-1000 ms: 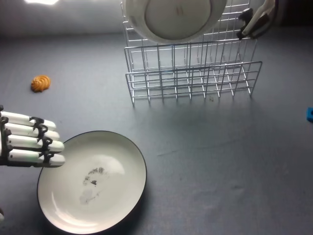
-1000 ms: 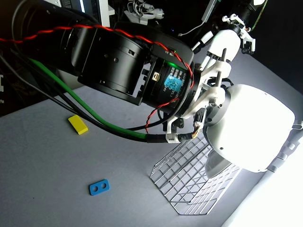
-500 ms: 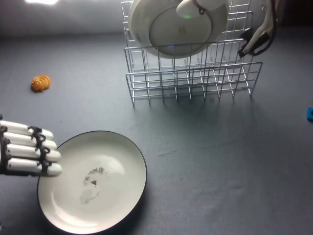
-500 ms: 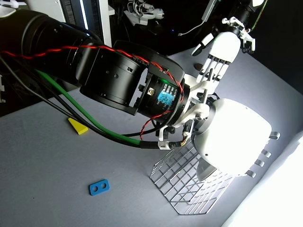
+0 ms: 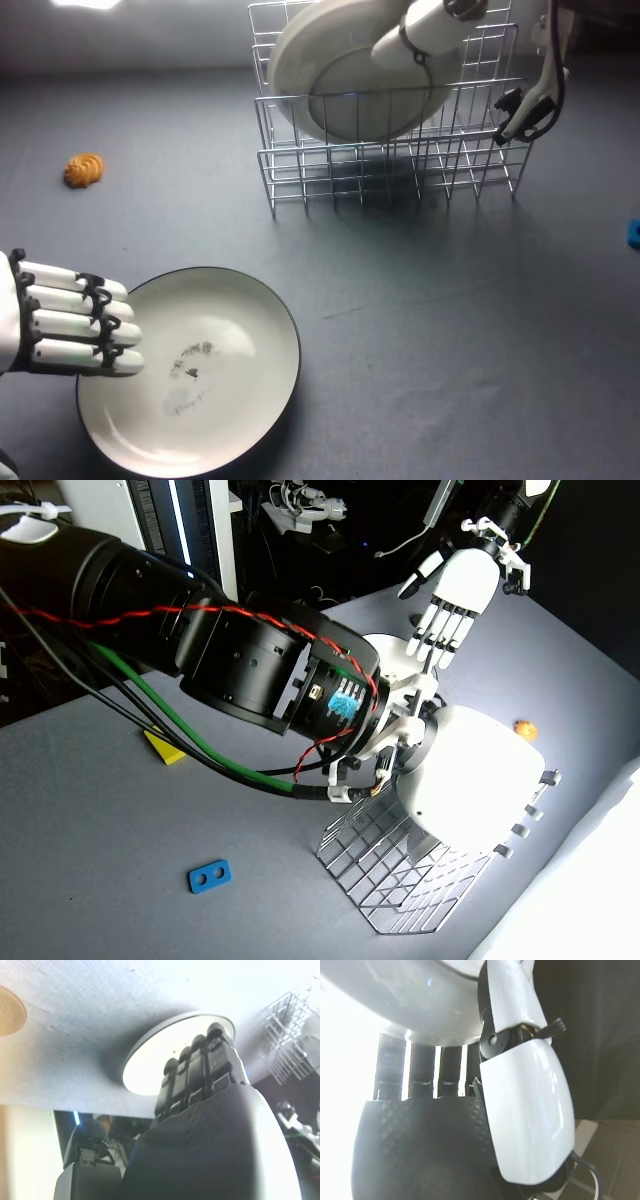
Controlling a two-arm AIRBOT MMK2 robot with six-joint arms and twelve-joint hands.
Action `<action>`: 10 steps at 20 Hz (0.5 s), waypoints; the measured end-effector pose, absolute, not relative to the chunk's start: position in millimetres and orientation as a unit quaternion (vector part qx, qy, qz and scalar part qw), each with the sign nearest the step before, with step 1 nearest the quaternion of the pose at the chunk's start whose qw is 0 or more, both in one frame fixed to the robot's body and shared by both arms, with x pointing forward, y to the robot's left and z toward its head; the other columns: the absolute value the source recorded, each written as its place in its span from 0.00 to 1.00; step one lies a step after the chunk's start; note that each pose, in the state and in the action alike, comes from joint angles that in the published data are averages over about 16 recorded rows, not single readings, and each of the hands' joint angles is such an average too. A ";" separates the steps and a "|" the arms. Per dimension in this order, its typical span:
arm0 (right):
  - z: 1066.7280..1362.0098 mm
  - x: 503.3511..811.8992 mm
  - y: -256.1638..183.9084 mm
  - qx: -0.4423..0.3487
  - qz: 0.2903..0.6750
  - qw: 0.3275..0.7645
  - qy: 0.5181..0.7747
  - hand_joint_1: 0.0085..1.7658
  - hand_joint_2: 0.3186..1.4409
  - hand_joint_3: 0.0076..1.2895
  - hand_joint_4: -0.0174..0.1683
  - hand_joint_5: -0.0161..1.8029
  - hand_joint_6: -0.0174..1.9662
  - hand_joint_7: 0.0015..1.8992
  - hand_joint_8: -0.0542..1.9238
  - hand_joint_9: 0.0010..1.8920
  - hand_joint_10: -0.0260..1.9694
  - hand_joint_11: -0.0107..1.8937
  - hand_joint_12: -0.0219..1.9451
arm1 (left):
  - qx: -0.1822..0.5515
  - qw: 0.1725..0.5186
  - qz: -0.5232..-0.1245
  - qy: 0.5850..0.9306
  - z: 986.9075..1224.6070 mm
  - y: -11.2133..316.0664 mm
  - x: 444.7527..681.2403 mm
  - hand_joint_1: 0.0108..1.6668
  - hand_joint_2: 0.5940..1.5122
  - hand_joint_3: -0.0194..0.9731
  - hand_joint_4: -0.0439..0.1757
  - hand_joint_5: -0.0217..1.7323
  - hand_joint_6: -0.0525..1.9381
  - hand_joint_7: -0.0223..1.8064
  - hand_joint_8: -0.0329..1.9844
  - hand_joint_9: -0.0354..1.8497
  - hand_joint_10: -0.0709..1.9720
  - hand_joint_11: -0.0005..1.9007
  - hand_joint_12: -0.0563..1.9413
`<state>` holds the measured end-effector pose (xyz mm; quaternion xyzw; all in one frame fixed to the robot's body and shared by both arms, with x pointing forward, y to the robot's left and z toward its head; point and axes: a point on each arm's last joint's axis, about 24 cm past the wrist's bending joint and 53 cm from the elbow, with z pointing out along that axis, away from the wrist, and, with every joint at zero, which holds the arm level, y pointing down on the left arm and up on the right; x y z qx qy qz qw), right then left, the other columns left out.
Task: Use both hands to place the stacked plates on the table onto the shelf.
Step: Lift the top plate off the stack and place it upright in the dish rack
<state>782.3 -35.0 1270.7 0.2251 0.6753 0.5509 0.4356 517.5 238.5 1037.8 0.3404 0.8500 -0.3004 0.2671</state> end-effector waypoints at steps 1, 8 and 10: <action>1268.7 782.8 -36.5 0.226 0.549 0.436 0.676 0.77 0.63 0.00 0.05 0.46 0.56 0.49 0.55 0.47 0.60 0.42 0.63 | 0.340 0.266 -0.300 0.851 1036.9 238.5 517.1 0.00 0.63 0.04 0.21 0.02 0.04 0.02 0.01 0.03 0.04 0.01 0.03; 1258.4 785.7 -48.0 0.233 0.539 0.442 0.678 0.72 0.69 0.00 0.06 0.43 0.61 0.46 0.58 0.45 0.44 0.36 0.66 | 0.331 0.258 -0.300 0.857 1029.0 238.9 514.2 0.00 0.62 0.04 0.21 0.02 0.04 0.02 0.01 0.03 0.04 0.01 0.03; 1256.9 785.8 -50.4 0.234 0.537 0.443 0.678 0.71 0.71 0.00 0.07 0.43 0.62 0.45 0.54 0.44 0.39 0.35 0.67 | 0.325 0.256 -0.300 0.860 1026.7 240.3 513.9 0.00 0.62 0.04 0.21 0.02 0.04 0.02 0.01 0.03 0.04 0.01 0.03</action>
